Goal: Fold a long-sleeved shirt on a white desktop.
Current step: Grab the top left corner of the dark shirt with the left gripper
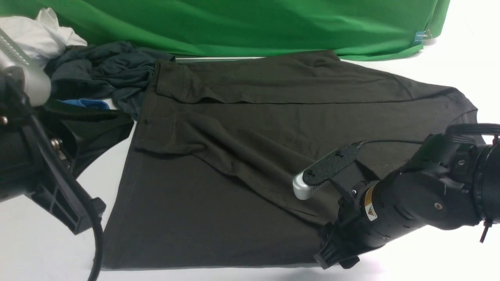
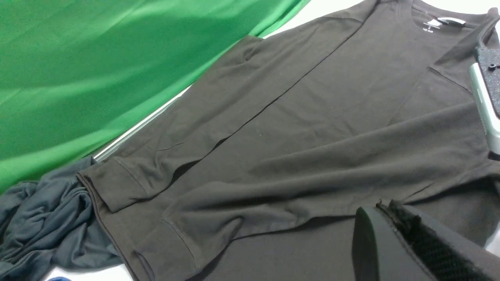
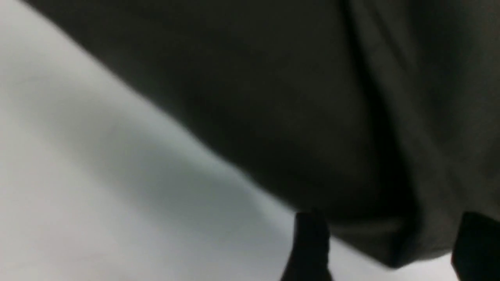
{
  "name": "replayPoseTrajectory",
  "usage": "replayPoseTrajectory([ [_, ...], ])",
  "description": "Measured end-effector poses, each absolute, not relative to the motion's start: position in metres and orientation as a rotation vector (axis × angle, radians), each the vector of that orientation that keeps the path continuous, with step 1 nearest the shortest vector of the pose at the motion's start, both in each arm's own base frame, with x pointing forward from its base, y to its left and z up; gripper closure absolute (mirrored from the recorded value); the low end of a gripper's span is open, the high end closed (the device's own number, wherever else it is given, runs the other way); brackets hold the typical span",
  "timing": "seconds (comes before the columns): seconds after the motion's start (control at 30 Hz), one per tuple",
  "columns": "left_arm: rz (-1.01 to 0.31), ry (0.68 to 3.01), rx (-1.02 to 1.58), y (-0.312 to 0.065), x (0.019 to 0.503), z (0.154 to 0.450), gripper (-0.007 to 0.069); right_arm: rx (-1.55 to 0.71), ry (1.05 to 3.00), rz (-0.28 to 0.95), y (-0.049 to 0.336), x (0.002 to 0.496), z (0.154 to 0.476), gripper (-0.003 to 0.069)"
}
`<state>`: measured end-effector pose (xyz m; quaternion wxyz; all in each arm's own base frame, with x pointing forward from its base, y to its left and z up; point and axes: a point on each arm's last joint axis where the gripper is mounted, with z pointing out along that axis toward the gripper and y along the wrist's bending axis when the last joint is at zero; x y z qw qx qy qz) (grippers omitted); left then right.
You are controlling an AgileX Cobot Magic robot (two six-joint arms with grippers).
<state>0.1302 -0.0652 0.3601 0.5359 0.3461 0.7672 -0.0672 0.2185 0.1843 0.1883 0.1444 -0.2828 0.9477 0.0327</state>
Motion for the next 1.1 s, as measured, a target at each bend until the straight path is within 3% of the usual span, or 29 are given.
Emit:
replayPoseTrajectory([
  [0.2,-0.159,1.825,0.823,-0.065,0.13,0.36,0.0608,-0.859,2.765,0.025,0.187,0.225,0.164,0.0324],
  [0.43,-0.161,1.833,0.829,-0.065,0.13,0.36,0.0608,-0.805,2.77,0.009,0.187,0.228,0.161,0.0435],
  [0.9,-0.164,1.844,0.838,-0.065,0.129,0.358,0.0608,-0.787,2.761,-0.072,0.186,0.234,0.153,0.04],
  [1.1,-0.164,1.844,0.839,-0.065,0.129,0.358,0.0608,-0.79,2.763,-0.079,0.186,0.234,0.154,0.0596],
])
